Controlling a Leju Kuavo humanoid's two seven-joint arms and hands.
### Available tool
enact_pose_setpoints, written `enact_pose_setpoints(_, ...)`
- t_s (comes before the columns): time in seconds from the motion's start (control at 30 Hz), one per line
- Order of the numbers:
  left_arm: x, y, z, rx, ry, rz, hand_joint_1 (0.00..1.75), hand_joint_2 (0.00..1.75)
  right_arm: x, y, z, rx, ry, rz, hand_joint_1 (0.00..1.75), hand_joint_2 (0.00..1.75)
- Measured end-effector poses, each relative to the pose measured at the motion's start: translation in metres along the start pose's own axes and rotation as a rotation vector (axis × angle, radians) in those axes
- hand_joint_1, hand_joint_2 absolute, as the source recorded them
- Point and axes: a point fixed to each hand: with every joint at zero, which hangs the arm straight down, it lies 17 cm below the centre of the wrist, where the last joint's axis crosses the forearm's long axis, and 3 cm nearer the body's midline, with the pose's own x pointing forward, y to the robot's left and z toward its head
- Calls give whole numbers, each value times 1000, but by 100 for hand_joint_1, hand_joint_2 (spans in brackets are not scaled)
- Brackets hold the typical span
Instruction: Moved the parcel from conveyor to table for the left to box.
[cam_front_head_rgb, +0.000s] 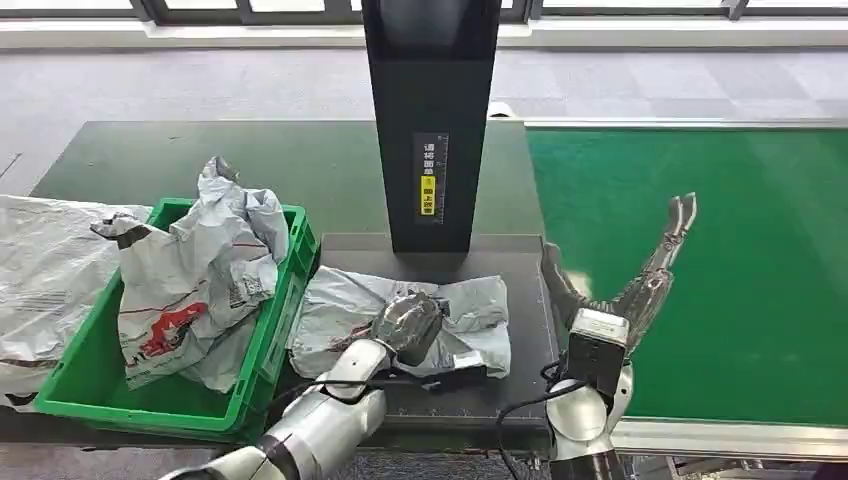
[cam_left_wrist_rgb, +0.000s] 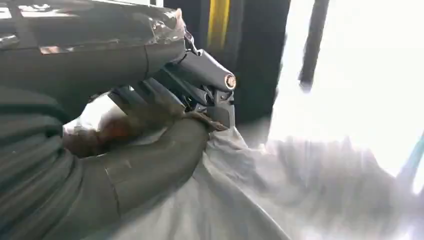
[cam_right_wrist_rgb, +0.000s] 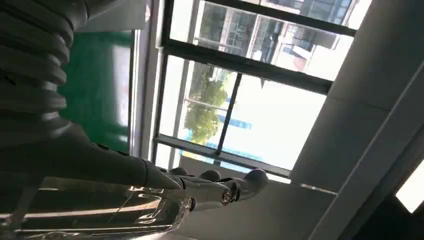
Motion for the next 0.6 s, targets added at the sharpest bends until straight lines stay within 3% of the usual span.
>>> enact_pose_setpoints(0.07, 5, 111, -26, 325, -20, -86, 175, 175, -3, -8, -2, -15, 2, 15, 0, 175)
enact_pose_setpoints(0.13, -1, 187, -28, 519, 8, -116, 175, 175, -3, -12, -3, -22, 1, 19, 0, 175)
enact_pose_setpoints(0.2, 1, 235, -20, 638, 9, -141, 175, 175, -4, -15, -4, -31, 1, 25, 0, 175)
enact_pose_setpoints(0.33, 3, 286, -4, 767, 11, -171, 175, 175, -4, -18, -5, -37, -1, 27, 0, 175)
enact_pose_setpoints(0.6, 4, 319, 11, 853, 14, -193, 175, 175, -4, -18, -5, -37, -1, 27, 0, 175)
